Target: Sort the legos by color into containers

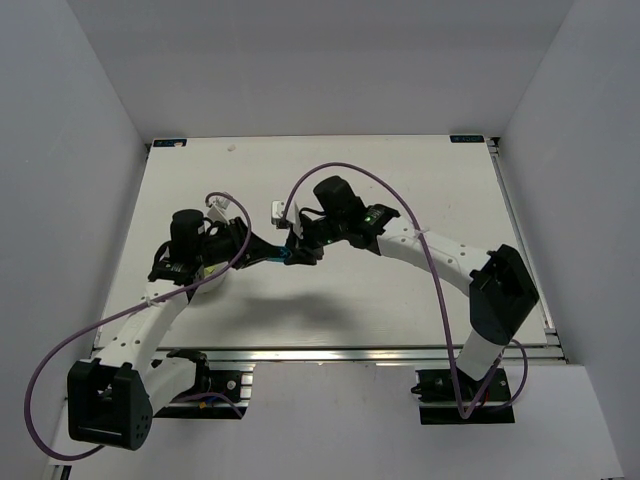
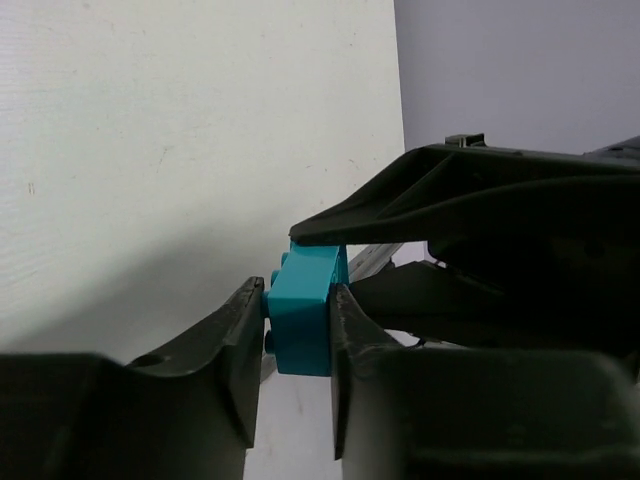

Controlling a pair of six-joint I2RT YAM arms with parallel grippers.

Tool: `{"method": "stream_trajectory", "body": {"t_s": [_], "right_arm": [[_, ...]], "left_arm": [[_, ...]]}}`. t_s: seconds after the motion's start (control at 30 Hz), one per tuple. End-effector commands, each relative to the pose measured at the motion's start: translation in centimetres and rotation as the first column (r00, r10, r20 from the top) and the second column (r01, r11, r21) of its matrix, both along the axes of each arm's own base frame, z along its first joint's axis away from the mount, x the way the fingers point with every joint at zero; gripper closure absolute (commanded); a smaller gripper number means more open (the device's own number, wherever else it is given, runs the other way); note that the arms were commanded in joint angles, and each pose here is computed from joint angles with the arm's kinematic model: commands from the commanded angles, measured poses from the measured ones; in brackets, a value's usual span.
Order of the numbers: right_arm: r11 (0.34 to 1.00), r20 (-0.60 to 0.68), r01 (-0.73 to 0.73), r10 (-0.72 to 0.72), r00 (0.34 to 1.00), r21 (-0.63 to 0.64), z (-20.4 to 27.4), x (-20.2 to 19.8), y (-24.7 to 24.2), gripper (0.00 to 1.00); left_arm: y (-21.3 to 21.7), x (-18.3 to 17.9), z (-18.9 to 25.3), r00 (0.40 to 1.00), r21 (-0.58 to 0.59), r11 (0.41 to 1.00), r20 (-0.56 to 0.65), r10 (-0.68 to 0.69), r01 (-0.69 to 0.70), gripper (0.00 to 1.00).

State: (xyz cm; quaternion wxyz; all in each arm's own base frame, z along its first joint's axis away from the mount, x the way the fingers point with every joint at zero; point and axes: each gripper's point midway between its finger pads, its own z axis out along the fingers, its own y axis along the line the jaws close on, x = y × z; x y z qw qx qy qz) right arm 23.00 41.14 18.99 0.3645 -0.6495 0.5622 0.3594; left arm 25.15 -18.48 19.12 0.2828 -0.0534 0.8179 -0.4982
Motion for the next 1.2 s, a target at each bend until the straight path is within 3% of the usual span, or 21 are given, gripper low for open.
{"method": "stream_trajectory", "body": {"t_s": [0.0,0.03,0.07,0.17,0.23,0.27,0.33,0.37,0.43,0.5,0.53,0.57,0.6,0.63,0.7,0.73,0.93,1.17], "right_arm": [[0.998,0.038,0.011,-0.013,0.999,0.059,2.4,0.6,1.1,1.0],[0.998,0.034,0.016,-0.018,0.999,0.054,2.2,0.5,1.0,0.94],[0.998,0.034,0.024,-0.026,0.999,0.051,2.0,0.7,0.9,0.64],[0.997,0.021,0.053,-0.054,0.998,0.051,1.9,0.8,0.6,0.11],[0.991,0.02,0.123,-0.125,0.992,0.061,2.4,1.6,0.1,0.11],[0.986,0.017,0.16,-0.161,0.987,0.047,1.9,2.0,-0.4,0.11],[0.962,0.048,0.269,-0.271,0.961,0.044,2.3,3.6,-1.5,0.11],[0.935,0.053,0.352,-0.354,0.934,0.028,2.1,4.5,-2.6,0.11],[0.904,0.066,0.426,-0.427,0.902,0.027,2.2,5.5,-4.0,0.11],[0.88,0.063,0.472,-0.474,0.878,0.047,2.7,5.8,-5.9,0.11],[0.87,0.052,0.488,-0.492,0.869,0.065,3.0,6.1,-6.7,0.11],[0.861,0.041,0.5,-0.505,0.862,0.091,3.5,6.5,-7.5,0.37],[0.856,0.028,0.501,-0.508,0.861,0.125,4.7,6.2,-8.0,0.75],[0.835,0.016,0.535,-0.541,0.841,0.132,4.8,7.0,-9.2,1.0],[0.829,-0.01,0.54,-0.545,0.839,0.148,5.8,6.8,-9.8,1.0],[0.818,-0.018,0.555,-0.559,0.829,0.151,6.1,7.2,-10.4,1.0],[0.816,-0.062,0.553,-0.551,0.832,0.165,6.0,7.3,-12.1,1.0],[0.801,-0.083,0.565,-0.561,0.824,0.199,7.3,7.4,-13.6,1.0]], "left_arm": [[0.0,0.4,1.2,0.999,0.012,1.0,0.039,-0.004,0.004,0.8],[0.1,0.4,1.4,0.999,0.018,1.0,0.047,0.002,-0.003,0.85],[0.1,0.7,1.7,0.998,0.027,1.0,0.063,0.005,-0.006,0.94],[0.9,1.0,1.8,0.997,0.087,0.995,0.068,0.042,-0.048,1.0],[2.4,1.4,2.6,0.992,0.184,0.977,0.092,0.09,-0.106,1.0],[4.5,2.4,2.8,0.974,0.259,0.941,0.124,0.191,-0.217,1.0],[7.3,2.2,3.8,0.951,0.377,0.873,0.142,0.274,-0.308,1.0],[10.2,1.9,3.1,0.914,0.488,0.776,0.142,0.38,-0.399,1.0],[12.3,1.3,4.4,0.878,0.542,0.702,0.166,0.449,-0.461,1.0],[15.5,0.1,4.3,0.812,0.629,0.568,0.186,0.553,-0.531,1.0],[16.2,-0.2,4.9,0.795,0.637,0.539,0.203,0.572,-0.55,1.0],[16.9,-0.6,5.0,0.774,0.655,0.503,0.209,0.597,-0.564,1.0],[18.5,-1.5,4.6,0.734,0.699,0.426,0.21,0.646,-0.574,1.0],[19.3,-1.9,5.0,0.71,0.714,0.385,0.221,0.669,-0.585,1.0],[20.8,-2.9,4.6,0.655,0.753,0.299,0.223,0.722,-0.586,1.0],[22.1,-3.2,4.6,0.617,0.776,0.225,0.252,0.746,-0.59,1.0],[25.2,-3.3,4.7,0.488,0.792,0.028,0.348,0.801,-0.61,1.0],[26.0,-1.6,2.7,0.483,0.831,-0.05,0.369,0.794,-0.554,1.0]]}}
